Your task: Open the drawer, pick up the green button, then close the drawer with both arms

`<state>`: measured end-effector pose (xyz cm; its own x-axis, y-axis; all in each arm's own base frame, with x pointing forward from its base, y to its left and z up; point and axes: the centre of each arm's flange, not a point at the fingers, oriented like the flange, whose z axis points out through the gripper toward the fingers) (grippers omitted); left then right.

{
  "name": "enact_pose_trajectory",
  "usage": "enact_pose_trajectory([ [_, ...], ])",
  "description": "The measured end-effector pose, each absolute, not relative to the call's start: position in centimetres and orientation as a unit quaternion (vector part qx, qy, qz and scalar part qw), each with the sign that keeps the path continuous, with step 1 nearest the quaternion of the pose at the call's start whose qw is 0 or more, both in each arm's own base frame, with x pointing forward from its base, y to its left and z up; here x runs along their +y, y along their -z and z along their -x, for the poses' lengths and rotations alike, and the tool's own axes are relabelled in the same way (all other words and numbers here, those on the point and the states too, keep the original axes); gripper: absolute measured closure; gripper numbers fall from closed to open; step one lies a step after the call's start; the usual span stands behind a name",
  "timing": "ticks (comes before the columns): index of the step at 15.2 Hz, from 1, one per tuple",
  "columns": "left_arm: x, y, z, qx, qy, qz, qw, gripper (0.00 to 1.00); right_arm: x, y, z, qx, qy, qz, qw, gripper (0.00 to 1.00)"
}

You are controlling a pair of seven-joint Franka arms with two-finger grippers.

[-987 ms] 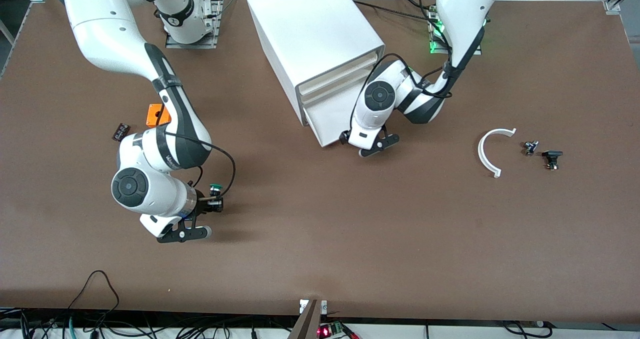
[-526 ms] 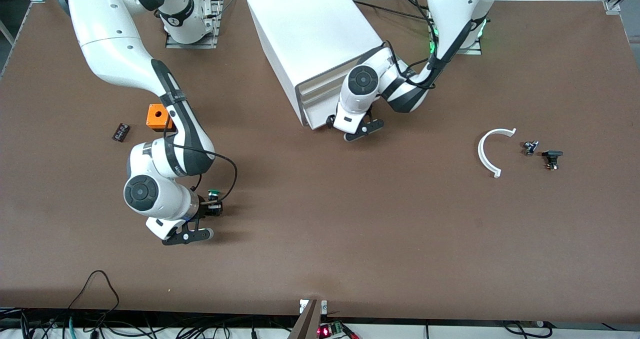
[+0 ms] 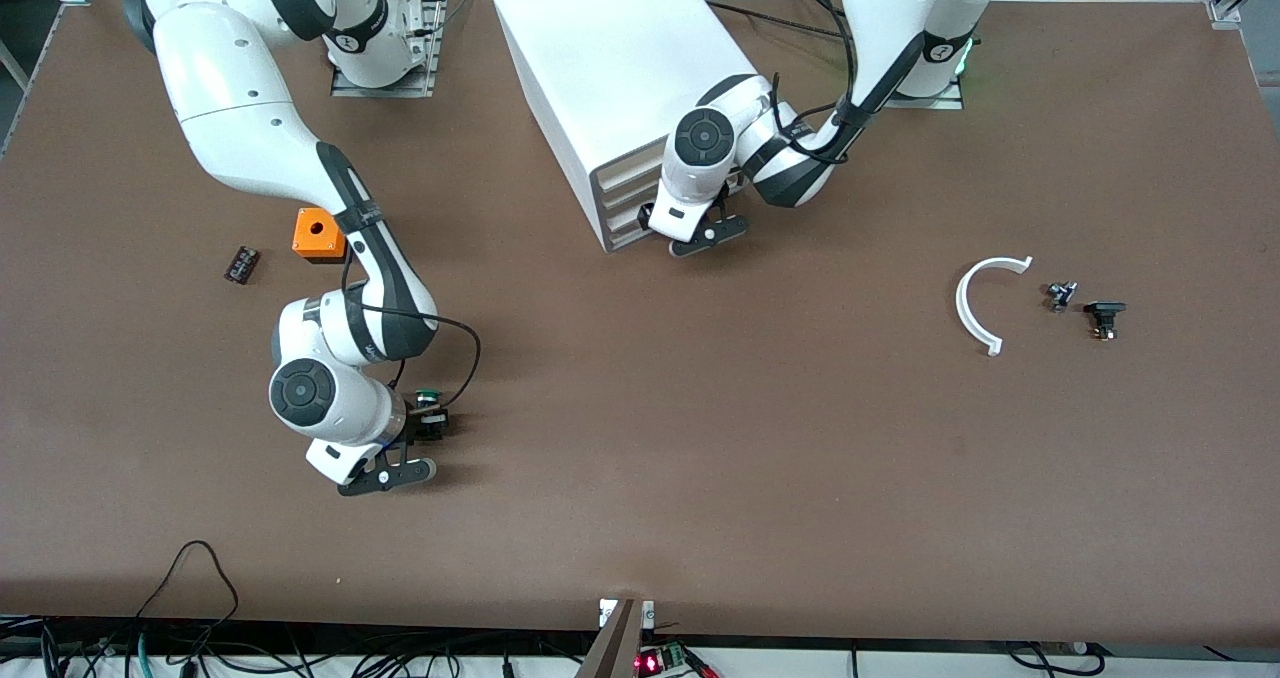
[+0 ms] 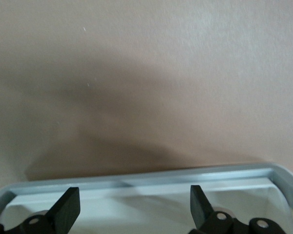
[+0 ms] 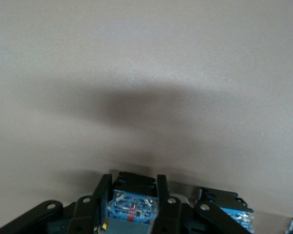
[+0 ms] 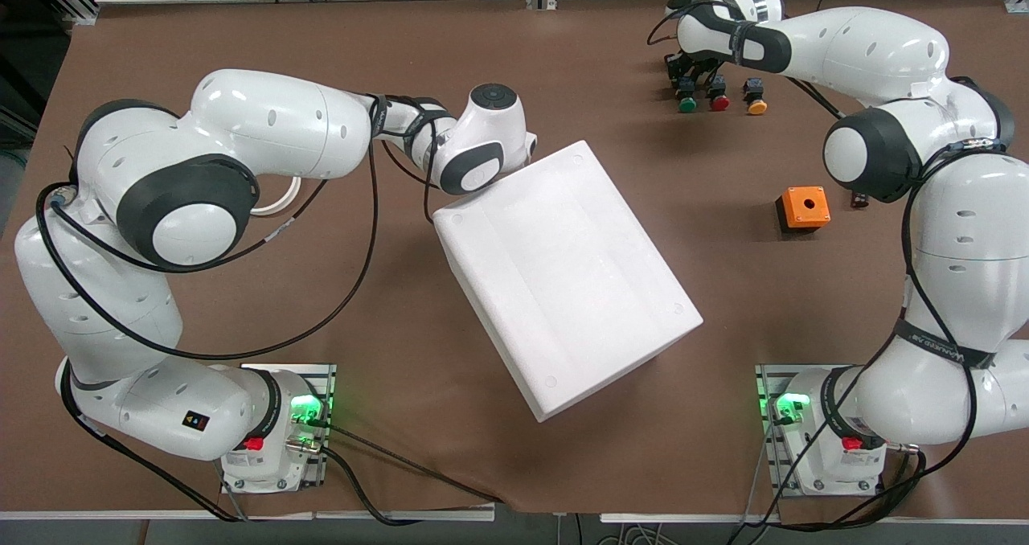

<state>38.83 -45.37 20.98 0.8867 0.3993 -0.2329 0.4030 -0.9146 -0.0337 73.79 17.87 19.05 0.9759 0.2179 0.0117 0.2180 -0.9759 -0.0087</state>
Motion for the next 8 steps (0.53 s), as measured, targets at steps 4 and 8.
enact_pose_trajectory([
  [4,-45.4,-21.0,-38.7,0.209,0.119,-0.971,0.008,0.00,17.3,-19.8,-74.2,-0.105,0.012,0.994,0.007,0.29],
  [8,-45.0,-22.2,-39.7,0.202,0.111,-0.973,0.011,0.00,14.5,-23.1,-75.3,-0.085,0.027,0.996,0.007,0.00],
])
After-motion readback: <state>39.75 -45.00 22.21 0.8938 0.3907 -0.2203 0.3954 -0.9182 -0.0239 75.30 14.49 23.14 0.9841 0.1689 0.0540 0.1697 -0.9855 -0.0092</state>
